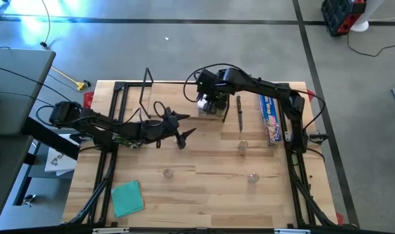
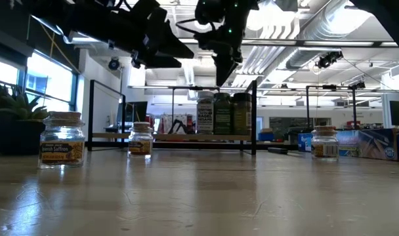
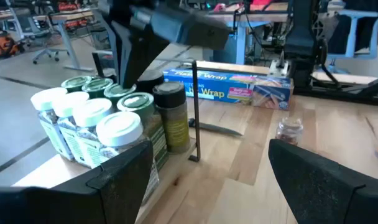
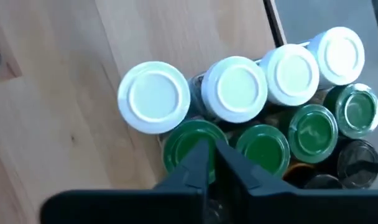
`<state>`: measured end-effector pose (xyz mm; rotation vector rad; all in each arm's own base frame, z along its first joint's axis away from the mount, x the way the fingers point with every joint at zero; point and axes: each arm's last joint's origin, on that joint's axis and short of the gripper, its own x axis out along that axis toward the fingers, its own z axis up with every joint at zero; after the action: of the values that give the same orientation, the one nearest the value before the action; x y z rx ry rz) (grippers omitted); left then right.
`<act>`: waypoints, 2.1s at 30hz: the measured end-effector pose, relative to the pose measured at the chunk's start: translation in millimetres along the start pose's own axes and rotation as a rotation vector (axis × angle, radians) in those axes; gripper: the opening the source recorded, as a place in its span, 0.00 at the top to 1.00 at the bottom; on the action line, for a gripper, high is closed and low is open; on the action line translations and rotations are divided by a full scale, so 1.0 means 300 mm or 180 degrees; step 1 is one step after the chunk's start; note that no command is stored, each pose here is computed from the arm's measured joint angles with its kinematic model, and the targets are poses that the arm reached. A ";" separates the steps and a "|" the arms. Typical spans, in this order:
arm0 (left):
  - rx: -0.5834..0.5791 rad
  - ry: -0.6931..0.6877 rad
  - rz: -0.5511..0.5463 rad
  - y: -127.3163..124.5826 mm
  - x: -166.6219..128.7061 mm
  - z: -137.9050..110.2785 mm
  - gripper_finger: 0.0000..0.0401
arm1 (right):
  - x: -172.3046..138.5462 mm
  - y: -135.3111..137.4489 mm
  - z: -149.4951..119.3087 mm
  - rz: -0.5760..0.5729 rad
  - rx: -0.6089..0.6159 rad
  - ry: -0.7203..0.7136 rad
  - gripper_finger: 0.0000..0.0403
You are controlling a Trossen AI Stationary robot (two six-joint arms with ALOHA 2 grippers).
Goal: Shelf spices
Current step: Adjust the seasoning bottles on the shelf
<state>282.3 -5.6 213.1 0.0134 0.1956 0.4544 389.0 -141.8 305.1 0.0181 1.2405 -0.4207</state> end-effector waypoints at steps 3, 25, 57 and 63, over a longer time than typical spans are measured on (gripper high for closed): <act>0.0002 0.0002 0.0024 0.002 -0.003 0.003 0.22 | 0.017 -0.012 -0.003 0.0097 0.0042 -0.0003 0.99; 0.0062 0.0094 0.0072 0.003 -0.001 -0.010 0.22 | 0.062 -0.022 -0.045 0.0278 0.0175 0.0284 1.00; -0.0282 0.0756 0.0385 0.144 0.049 -0.075 0.34 | -0.430 0.019 -0.195 -0.0296 0.0074 -0.0062 1.00; -0.0316 0.0824 0.0324 0.226 0.076 -0.077 0.41 | -0.433 -0.001 -0.434 -0.0570 0.0747 -0.0409 1.00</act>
<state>268.4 64.5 190.1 -0.1340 0.4280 0.5667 236.9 -71.8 381.0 0.0793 1.0646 -0.7111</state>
